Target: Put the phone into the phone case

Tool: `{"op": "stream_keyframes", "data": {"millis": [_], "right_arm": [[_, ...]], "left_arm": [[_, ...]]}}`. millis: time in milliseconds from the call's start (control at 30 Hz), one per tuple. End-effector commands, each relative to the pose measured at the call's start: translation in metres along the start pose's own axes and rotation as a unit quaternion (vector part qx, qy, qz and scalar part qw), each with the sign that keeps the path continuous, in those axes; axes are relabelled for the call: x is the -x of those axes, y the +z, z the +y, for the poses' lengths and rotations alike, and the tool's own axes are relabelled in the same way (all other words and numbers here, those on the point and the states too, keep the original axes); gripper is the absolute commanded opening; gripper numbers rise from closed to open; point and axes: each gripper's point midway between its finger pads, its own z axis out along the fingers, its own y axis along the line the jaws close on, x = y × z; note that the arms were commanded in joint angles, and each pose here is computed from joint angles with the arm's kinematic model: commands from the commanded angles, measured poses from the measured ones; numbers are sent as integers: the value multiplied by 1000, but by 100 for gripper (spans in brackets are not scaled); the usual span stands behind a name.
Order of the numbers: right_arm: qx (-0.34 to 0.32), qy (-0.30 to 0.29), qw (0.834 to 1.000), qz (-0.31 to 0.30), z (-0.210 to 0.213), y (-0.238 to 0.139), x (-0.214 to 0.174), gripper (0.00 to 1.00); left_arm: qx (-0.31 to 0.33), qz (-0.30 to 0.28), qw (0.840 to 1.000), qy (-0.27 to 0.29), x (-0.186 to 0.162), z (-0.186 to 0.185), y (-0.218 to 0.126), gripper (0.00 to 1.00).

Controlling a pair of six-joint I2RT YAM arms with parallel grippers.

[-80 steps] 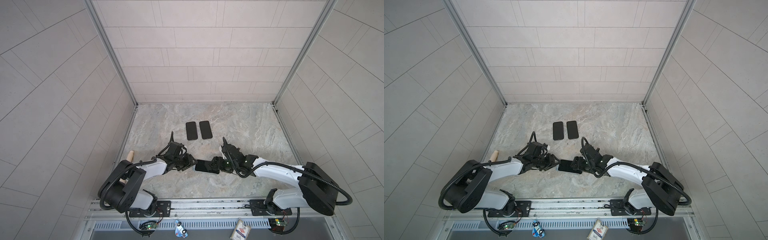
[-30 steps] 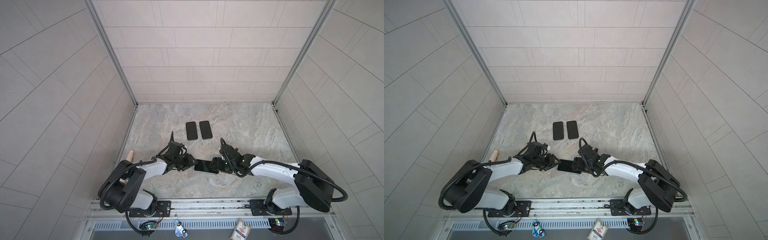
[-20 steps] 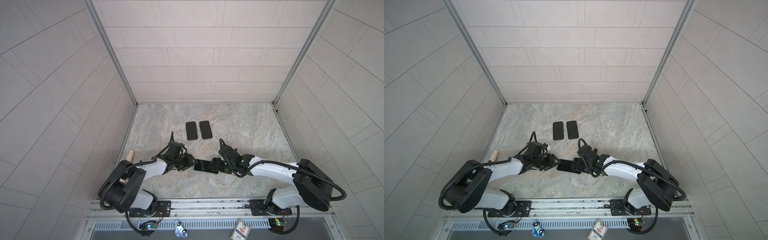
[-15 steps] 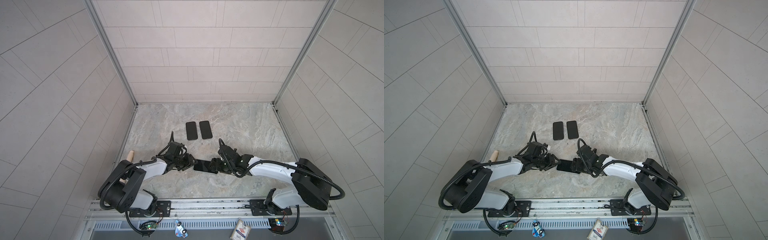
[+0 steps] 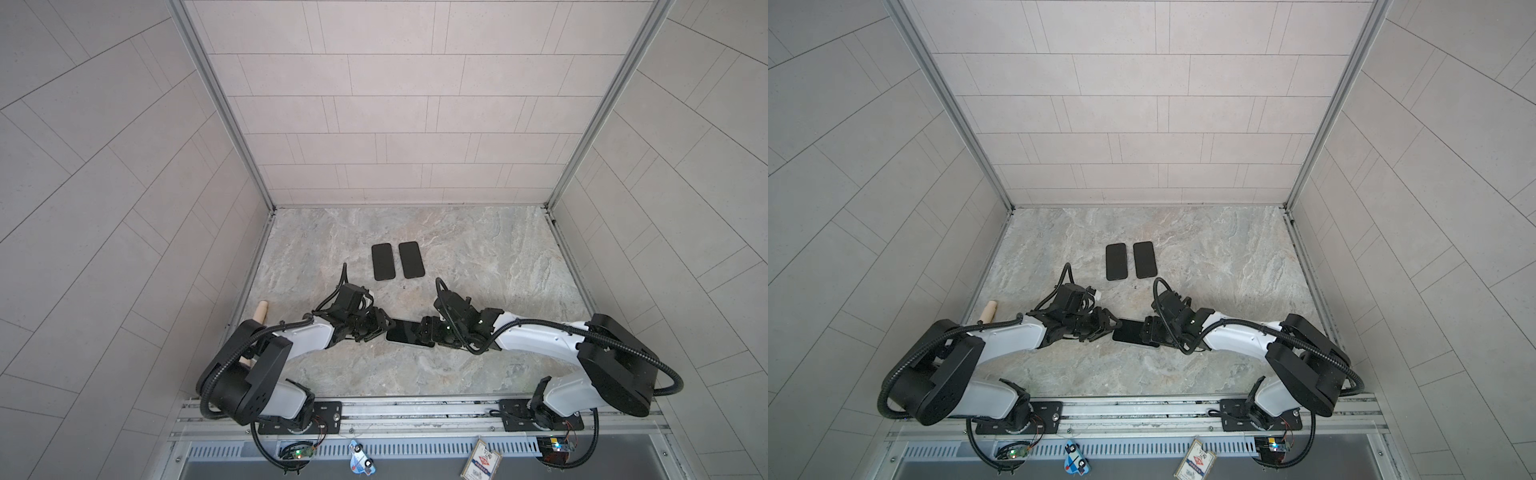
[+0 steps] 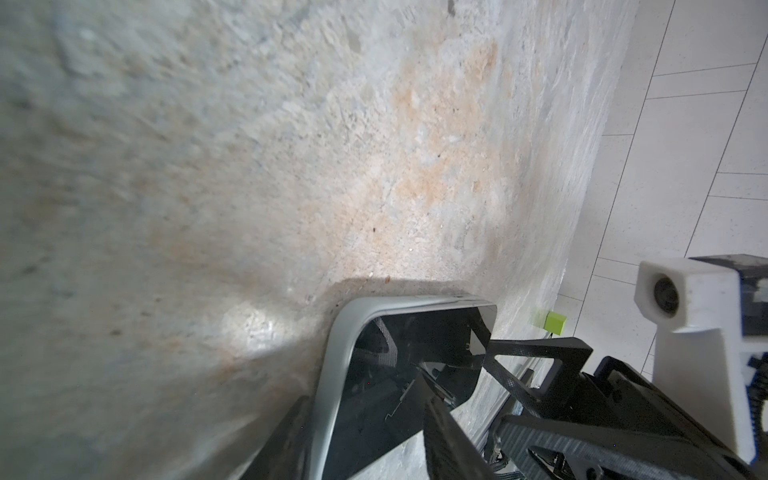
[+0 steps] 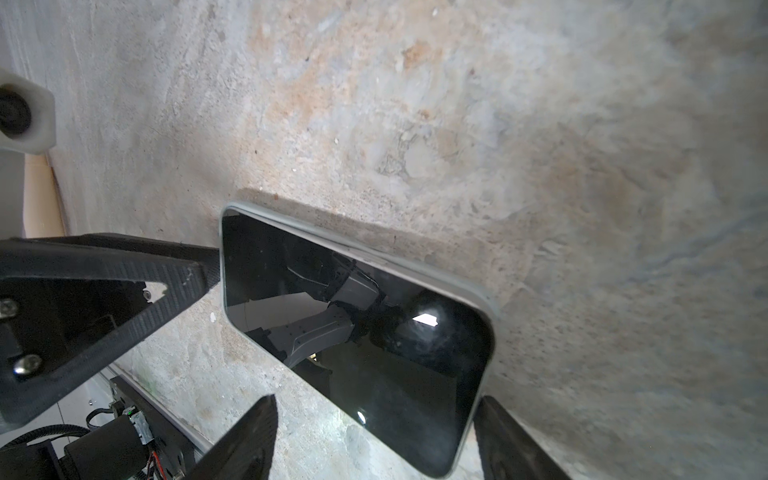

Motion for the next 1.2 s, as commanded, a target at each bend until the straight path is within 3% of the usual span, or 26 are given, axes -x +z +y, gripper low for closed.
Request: {"op": "stream_keyframes", "data": {"millis": [0,167,333,433,500,600,700,1167], "right_arm": [[40,-7,999,-9,29,-1,9,77],[7,-16,1000,-13,19,-5,10,78],[-62,-56,996,-42,-3,-32,17,77],[-82,-82,992,-48,-8,-44,19,71],[-90,-90,991,-42,-13,-46,16,60],[-87,-92,991,-33,-15,-42,12,32],[-90,-88,992,-24,-18,-37,9,11],[-70,-49,996,5,-28,-8,-9,14]], "left_arm": [[-11,2,1000,8,2,-7,1,50],[-10,1,1000,9,2,-7,1,50],[7,-13,1000,22,2,-7,-11,47],[29,-22,999,32,3,-5,-20,43],[29,-18,999,32,3,-5,-19,40],[28,-12,999,27,2,-3,-15,37],[30,-8,999,24,2,-2,-13,37],[29,10,999,17,1,1,-2,37]]}}
